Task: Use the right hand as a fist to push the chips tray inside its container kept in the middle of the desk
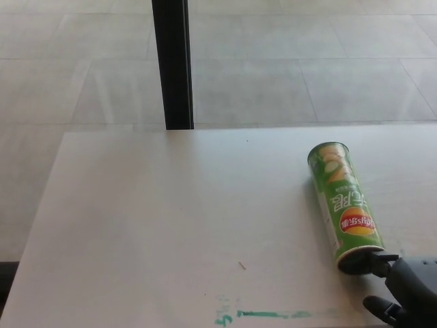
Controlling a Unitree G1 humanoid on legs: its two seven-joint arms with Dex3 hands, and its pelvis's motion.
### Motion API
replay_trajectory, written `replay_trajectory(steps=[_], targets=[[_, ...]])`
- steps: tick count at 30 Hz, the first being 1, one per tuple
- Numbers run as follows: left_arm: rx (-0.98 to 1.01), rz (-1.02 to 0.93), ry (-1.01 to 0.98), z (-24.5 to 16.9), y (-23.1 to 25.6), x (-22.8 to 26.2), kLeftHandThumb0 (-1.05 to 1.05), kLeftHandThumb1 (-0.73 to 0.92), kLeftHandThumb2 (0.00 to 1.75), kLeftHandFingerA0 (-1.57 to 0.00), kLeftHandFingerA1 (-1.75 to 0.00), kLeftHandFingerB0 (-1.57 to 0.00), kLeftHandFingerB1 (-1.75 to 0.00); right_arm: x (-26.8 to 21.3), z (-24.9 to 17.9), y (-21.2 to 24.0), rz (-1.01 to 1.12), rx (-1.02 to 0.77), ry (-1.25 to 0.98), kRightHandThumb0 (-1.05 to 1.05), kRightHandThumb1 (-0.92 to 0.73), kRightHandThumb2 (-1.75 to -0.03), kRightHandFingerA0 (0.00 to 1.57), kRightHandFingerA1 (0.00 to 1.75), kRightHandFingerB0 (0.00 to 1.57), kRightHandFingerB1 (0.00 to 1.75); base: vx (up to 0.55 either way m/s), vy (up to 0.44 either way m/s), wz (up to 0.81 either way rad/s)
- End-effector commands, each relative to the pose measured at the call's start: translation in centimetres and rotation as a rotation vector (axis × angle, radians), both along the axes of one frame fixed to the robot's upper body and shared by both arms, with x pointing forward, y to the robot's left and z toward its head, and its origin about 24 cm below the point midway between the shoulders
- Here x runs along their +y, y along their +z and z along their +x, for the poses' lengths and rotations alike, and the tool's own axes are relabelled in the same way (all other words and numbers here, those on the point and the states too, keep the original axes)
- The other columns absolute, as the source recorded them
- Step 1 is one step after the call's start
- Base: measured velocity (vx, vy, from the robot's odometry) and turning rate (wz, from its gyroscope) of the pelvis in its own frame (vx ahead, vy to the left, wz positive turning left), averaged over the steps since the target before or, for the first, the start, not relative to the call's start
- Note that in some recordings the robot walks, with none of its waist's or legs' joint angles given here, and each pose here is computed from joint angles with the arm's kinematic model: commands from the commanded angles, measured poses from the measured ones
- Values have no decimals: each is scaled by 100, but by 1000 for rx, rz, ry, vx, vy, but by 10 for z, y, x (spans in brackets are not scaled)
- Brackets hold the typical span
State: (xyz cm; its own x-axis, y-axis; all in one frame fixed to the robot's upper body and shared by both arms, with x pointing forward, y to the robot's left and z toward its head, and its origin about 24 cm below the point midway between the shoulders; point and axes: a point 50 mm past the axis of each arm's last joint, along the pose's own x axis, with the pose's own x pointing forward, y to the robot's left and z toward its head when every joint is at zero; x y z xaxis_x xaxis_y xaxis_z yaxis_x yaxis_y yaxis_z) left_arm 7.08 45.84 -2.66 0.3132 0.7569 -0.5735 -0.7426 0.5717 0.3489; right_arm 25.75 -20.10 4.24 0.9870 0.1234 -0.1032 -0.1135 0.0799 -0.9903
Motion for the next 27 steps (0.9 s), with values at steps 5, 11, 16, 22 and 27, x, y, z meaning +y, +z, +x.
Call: replay_trajectory(steps=[5,11,16,22,27], targets=[[6,24,17,-2,7,6,-68,92,70,-52,-62,-41,-48,-11,13,4,-7,-75,-34,-54,-81,-64,85,126,43,42,0,0,0],[2,23,6,-3,7,6,-67,92,70,-53,-61,-41,-49,-15,11,8,3,-71,-48,-57,-76,-69,84,128,42,42,0,0,0],[0,19,-4,-2,6,5,-69,92,72,-51,-60,-40,-48,-8,-2,8,18,-13,29,-54,-83,-65,79,130,45,42,0,0,0],[2,8,10,-1,6,5,-69,92,70,-52,-60,-40,-46,8,-32,27,86,161,190,-56,-84,-65,84,104,53,46,0,0,0],[5,18,-3,0,5,4,-69,92,72,-52,-60,-40,-48,18,-57,57,120,345,339,-54,-80,-64,84,85,57,45,0,0,0]])
